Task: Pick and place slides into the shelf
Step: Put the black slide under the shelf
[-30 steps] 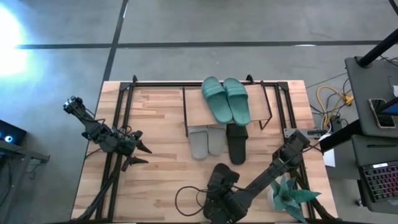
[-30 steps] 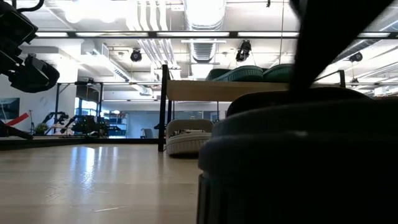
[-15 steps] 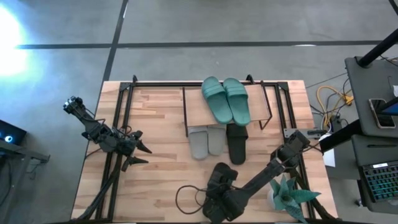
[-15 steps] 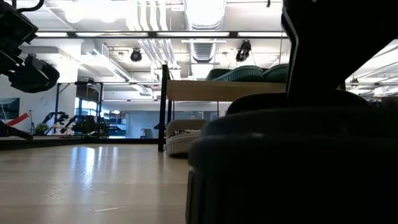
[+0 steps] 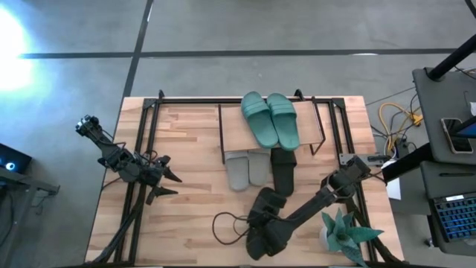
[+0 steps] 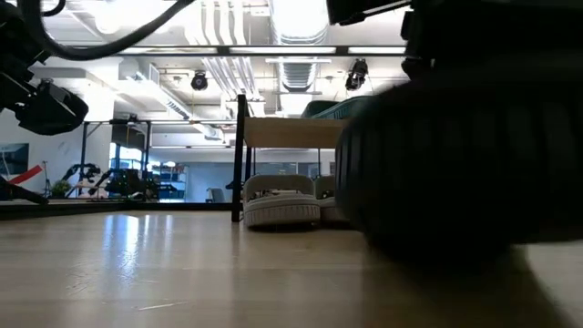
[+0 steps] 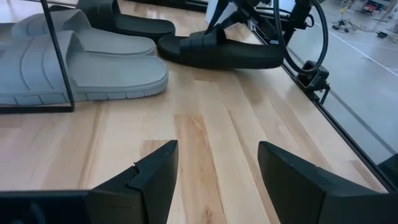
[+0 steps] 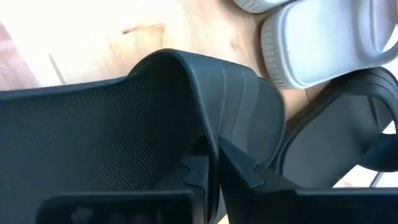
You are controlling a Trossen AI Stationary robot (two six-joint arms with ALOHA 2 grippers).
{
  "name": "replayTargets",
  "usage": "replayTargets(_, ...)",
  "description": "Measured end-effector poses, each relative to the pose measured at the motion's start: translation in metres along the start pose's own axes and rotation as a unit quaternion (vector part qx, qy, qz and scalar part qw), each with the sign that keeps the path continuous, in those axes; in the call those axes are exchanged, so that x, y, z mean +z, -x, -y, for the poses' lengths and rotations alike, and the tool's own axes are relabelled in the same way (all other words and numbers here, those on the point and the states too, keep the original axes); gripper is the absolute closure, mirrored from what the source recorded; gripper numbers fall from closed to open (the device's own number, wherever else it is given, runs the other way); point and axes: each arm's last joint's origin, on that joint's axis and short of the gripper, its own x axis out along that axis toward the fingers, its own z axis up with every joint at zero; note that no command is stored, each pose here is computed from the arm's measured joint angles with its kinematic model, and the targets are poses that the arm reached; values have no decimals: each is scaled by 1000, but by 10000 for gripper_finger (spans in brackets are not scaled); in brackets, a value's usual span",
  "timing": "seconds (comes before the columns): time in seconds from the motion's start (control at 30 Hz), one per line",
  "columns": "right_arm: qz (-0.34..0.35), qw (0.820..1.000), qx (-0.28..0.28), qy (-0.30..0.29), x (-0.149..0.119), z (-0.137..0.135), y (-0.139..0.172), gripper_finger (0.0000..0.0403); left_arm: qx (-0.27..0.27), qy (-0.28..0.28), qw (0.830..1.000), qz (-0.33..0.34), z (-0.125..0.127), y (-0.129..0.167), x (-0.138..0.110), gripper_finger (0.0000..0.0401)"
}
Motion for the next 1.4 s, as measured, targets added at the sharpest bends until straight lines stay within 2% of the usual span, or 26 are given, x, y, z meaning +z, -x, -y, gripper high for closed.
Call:
replayTargets(0.2,-12,999,16,-46,3,2,9,390,0,2,1000,3,0,0,1,194)
replayTargets(0.37,-14,996,41,-75,3,10,48,391,7,3,1000,10,0,1,3,194)
replayTargets(0.5,-14,993,93,-64,2,17,75,391,16,3,1000,14,0,1,3,194)
replayTargets(0.73,-32,991,127,-4,1,19,85,391,23,4,1000,18,-1,0,3,194)
replayTargets(0.87,-45,983,175,42,2,27,101,391,22,5,1000,20,-1,1,4,194)
replayTargets(1.0,-70,976,202,50,-8,35,112,392,22,5,1000,20,-1,1,4,194)
replayTargets(1.2,-146,975,169,-11,-30,38,97,392,23,2,1000,17,-1,0,2,194)
replayTargets(1.3,-164,977,136,-8,-40,36,83,392,23,2,1000,18,-1,0,3,194)
replayTargets(1.4,-168,978,126,7,-44,39,77,392,23,2,1000,17,-1,0,2,194)
